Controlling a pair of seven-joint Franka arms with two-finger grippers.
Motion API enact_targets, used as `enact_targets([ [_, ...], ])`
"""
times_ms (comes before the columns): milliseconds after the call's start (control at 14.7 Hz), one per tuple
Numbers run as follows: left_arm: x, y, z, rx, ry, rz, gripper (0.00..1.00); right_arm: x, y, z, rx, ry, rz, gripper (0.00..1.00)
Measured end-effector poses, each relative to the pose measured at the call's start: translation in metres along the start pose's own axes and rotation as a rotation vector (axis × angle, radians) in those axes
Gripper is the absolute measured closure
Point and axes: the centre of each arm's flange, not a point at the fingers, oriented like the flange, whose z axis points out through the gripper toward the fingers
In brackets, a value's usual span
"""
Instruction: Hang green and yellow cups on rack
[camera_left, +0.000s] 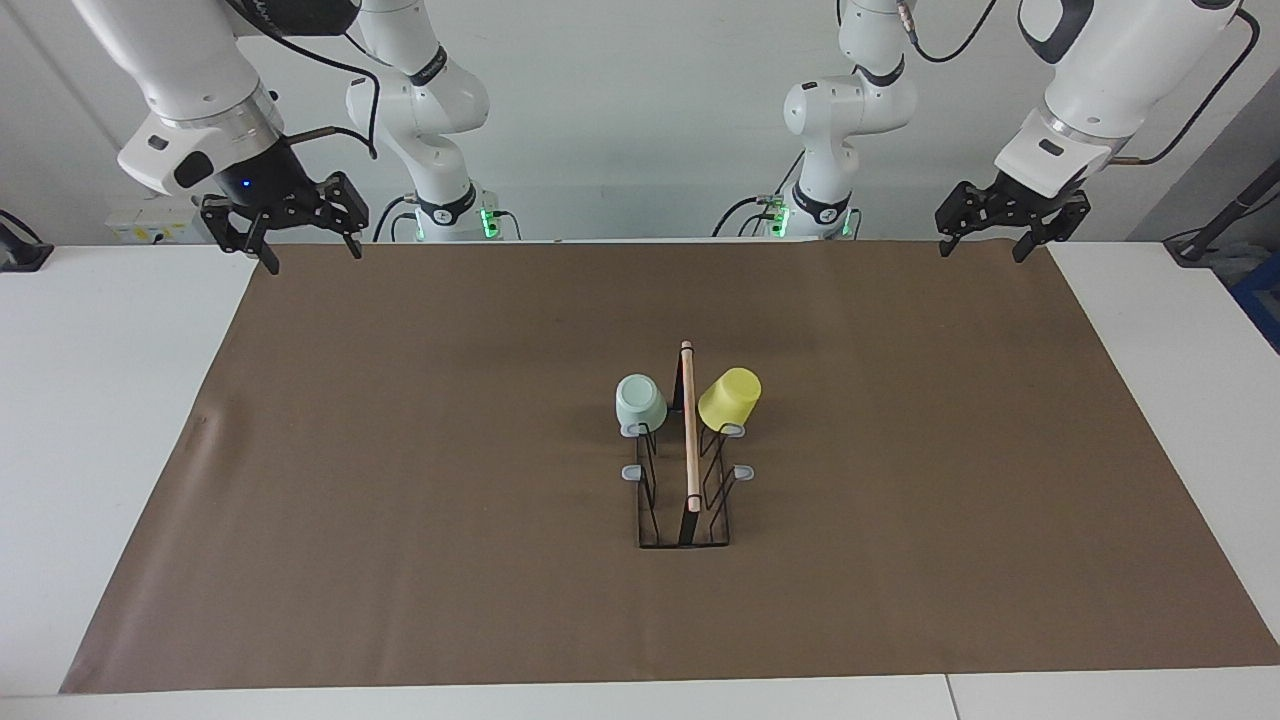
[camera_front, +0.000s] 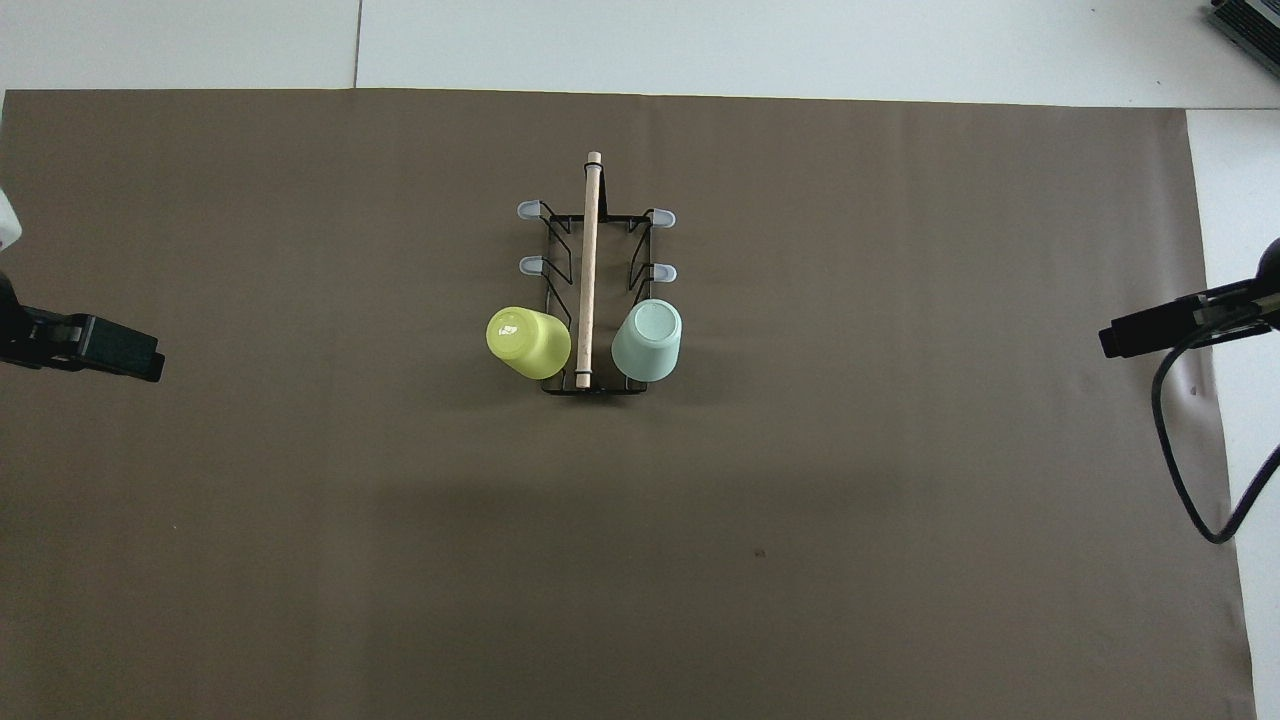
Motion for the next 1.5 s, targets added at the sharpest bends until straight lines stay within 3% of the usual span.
enact_targets([
  [476, 0.0, 0.0, 0.0, 0.0, 0.0, 0.0, 0.0, -0.009, 0.01, -0.009, -0.003, 0.015, 0.084, 0.0],
  [680, 0.0, -0.001, -0.001, 0.0, 0.005, -0.001, 0.0, -0.007, 0.002, -0.009, -0.003, 0.014, 0.078, 0.0],
  [952, 0.006, -0.004, -0.006, 0.006, 0.062, -0.007, 0.0, -0.006, -0.002, -0.008, -0.003, 0.012, 0.075, 0.0],
  [1496, 0.006, -0.001, -0.006, -0.006, 0.064, -0.044, 0.0, -0.006, -0.002, -0.007, -0.003, 0.011, 0.075, 0.0],
])
